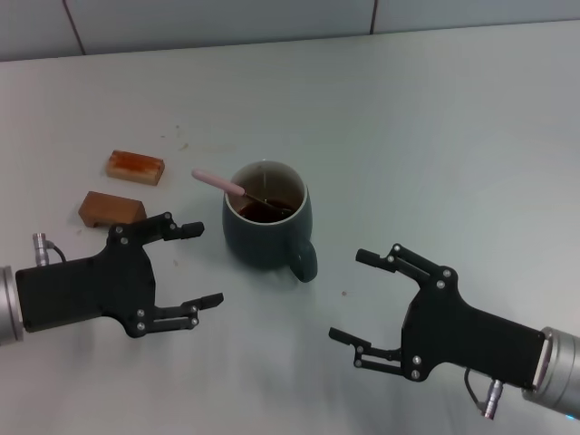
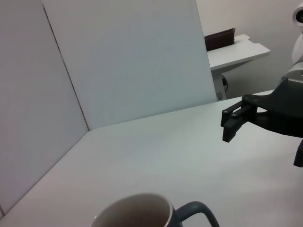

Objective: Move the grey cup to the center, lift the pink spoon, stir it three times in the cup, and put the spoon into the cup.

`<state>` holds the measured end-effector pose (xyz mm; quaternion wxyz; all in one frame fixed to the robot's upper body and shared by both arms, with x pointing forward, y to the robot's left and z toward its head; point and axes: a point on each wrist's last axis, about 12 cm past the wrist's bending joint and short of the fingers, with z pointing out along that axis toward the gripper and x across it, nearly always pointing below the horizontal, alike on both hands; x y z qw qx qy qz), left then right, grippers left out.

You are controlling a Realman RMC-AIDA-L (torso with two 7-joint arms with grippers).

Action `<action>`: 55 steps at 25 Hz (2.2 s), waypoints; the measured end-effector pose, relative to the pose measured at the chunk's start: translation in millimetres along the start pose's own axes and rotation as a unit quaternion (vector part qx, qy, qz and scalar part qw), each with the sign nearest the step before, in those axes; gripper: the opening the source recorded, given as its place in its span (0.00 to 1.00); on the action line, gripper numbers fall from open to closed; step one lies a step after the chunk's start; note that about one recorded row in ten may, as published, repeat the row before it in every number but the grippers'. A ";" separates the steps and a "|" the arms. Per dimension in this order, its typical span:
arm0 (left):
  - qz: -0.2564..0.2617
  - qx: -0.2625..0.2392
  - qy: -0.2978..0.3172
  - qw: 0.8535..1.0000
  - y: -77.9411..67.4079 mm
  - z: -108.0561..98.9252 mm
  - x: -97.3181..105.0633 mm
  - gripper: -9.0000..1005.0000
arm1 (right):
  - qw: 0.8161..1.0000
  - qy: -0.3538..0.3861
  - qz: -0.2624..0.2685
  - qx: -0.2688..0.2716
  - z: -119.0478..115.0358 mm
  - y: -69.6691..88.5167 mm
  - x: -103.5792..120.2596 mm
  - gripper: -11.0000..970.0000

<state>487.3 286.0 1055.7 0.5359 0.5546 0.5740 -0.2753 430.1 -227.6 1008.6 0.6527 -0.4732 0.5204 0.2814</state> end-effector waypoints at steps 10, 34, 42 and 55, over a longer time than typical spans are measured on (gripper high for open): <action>-0.027 -0.022 -0.019 0.999 -24.4 -11.4 7.9 0.80 | 1.000 0.002 0.007 0.010 -0.7 15.7 1.2 0.86; -0.047 -0.023 -0.029 0.998 -43.1 -13.7 14.7 0.80 | 1.000 0.001 0.021 0.016 5.2 24.0 1.2 0.86; -0.048 -0.022 -0.031 0.998 -46.0 -14.7 15.1 0.80 | 1.000 0.003 0.020 0.015 8.3 30.0 1.5 0.86; -0.051 -0.021 -0.033 0.998 -48.5 -16.4 15.3 0.80 | 1.000 0.004 0.020 0.015 7.2 32.2 1.6 0.86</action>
